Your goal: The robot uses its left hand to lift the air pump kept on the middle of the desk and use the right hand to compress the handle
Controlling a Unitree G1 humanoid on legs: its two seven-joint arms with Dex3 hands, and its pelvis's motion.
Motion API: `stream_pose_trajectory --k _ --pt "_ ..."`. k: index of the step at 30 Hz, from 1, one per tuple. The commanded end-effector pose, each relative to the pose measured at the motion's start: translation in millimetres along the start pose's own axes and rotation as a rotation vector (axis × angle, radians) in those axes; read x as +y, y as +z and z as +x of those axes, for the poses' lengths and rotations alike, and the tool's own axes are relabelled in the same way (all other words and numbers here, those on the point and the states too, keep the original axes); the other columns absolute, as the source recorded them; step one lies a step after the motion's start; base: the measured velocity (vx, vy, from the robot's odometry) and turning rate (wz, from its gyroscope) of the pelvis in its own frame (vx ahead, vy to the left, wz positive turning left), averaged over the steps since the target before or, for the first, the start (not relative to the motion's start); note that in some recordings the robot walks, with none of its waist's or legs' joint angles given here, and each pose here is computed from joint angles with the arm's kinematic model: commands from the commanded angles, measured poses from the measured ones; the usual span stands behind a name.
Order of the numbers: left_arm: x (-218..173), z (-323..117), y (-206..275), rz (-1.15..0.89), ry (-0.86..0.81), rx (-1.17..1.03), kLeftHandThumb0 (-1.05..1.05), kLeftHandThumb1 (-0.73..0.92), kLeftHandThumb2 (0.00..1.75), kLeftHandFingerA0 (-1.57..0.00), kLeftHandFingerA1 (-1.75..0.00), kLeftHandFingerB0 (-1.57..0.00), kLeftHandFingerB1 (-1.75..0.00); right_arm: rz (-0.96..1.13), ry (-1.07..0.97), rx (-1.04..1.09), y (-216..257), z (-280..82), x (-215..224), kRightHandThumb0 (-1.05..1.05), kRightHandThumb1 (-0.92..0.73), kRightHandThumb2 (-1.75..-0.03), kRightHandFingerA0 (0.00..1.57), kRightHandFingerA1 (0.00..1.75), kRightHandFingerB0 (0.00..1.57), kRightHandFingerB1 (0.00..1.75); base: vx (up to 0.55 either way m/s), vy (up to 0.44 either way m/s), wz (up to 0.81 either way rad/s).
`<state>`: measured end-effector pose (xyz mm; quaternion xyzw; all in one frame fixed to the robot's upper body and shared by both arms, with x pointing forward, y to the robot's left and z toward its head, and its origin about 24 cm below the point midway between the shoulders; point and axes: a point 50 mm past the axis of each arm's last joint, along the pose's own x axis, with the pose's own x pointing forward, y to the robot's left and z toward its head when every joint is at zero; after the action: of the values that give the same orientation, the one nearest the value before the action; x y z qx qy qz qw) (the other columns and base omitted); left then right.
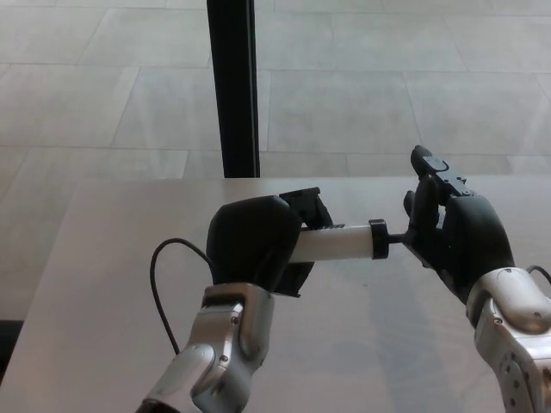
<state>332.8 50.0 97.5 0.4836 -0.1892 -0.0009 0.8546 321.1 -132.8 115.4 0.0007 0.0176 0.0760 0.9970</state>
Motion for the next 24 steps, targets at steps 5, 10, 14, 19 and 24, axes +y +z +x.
stream_pose_trajectory --k 5,10,14,19,24 --pt "-5 8 14 0.046 -0.018 -0.013 -0.24 0.6 0.77 -1.02 -1.62 -0.91 -0.92 -0.032 0.008 -0.031 10 2 6 -1.05 -0.92 -1.33 0.0 0.14 0.0 0.01 0.0 0.0 0.0" --pt "-7 2 6 0.038 -0.009 -0.004 -0.07 0.47 1.13 -1.01 -1.73 -0.86 -1.27 -0.016 0.015 -0.052 10 -1 -2 -1.05 -0.92 -1.33 0.0 0.16 0.0 0.02 0.0 0.0 0.0" --pt "-11 -10 -14 0.084 -0.055 0.044 -0.19 0.47 1.17 -1.3 -1.46 -1.03 -1.27 -0.034 -0.013 -0.065 8 -6 -20 -1.0 -0.92 -1.32 0.0 0.18 0.0 0.03 0.0 0.0 0.0" --pt "-20 -32 -41 0.168 -0.206 0.124 -0.25 0.47 1.16 -1.28 -1.47 -1.0 -1.29 -0.07 -0.07 -0.019 10 -14 -48 -1.03 -0.92 -1.31 0.0 0.14 0.0 0.0 0.0 0.0 0.0" --pt "-33 -56 -61 0.237 -0.352 0.171 -0.23 0.49 1.09 -1.21 -1.37 -0.92 -1.15 -0.103 -0.095 -0.012 9 -16 -60 -1.02 -0.92 -1.32 0.0 0.13 0.0 0.01 0.0 0.0 0.0"
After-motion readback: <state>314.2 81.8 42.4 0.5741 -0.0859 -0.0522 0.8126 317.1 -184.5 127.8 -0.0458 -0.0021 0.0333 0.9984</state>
